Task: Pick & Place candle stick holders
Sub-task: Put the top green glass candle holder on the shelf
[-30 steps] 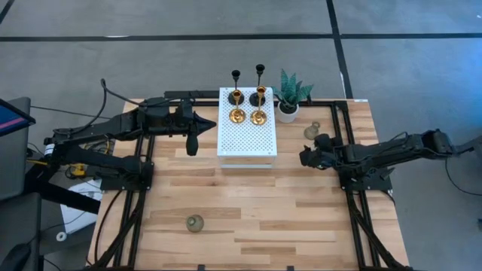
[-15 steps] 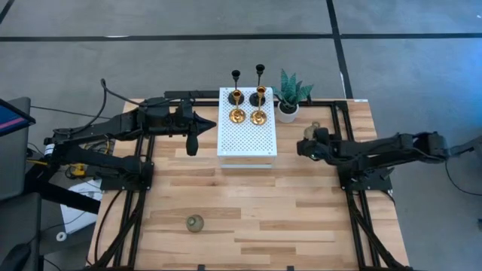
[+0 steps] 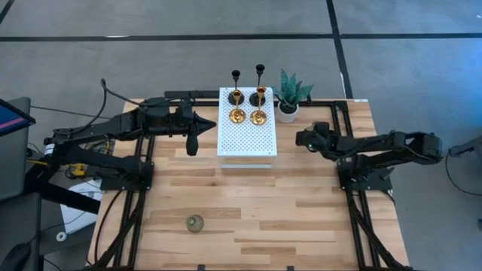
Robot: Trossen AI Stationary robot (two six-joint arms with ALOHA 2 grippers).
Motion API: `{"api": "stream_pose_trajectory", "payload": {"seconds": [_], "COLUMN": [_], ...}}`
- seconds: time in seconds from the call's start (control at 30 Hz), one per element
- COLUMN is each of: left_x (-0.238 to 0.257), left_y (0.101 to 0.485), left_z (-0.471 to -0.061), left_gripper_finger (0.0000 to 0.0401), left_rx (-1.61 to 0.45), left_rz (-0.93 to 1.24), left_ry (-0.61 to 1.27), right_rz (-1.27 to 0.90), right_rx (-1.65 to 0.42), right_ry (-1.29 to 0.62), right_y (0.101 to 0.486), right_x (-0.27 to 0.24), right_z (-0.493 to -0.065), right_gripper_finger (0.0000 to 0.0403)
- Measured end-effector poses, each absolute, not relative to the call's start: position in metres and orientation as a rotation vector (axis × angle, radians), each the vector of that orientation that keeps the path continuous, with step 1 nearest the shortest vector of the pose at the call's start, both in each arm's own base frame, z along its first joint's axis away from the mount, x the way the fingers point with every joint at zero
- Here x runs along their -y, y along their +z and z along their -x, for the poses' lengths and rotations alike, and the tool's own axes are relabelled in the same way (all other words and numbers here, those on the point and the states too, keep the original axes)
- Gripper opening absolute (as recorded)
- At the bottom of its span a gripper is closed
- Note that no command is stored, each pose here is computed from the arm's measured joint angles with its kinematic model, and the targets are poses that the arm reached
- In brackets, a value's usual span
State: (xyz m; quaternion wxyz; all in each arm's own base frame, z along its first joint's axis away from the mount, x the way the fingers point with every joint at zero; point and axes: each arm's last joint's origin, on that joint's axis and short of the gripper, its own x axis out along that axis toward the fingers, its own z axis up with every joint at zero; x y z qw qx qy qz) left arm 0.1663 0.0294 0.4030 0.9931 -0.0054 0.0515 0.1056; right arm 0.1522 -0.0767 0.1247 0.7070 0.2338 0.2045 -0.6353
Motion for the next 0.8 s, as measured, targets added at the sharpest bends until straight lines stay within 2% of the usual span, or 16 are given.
{"api": "stream_pose_trajectory", "payload": {"seconds": [0.2, 0.37, 0.53, 0.8], "left_x": [-0.0295, -0.0295, -0.0295, -0.0295], "left_y": [0.4029, 0.4029, 0.4028, 0.4028], "left_z": [-0.1663, -0.1663, -0.1663, -0.1663], "left_gripper_finger": [0.0008, 0.0008, 0.0008, 0.0008], "left_rx": [-0.104, -0.104, -0.105, -0.105], "left_rz": [0.011, 0.011, 0.011, 0.011], "left_ry": [0.212, 0.212, 0.212, 0.212], "right_rz": [-0.547, -0.555, -0.556, -0.546], "right_rx": [-0.443, -0.439, -0.439, -0.423], "right_ry": [-1.440, -1.457, -1.457, -1.462], "right_y": [0.1236, 0.1237, 0.1236, 0.1253], "right_x": [0.0839, 0.0868, 0.0870, 0.0875], "right_z": [-0.1506, -0.1490, -0.1489, -0.1498], "right_gripper_finger": [0.0304, 0.0275, 0.0218, 0.0099]}}
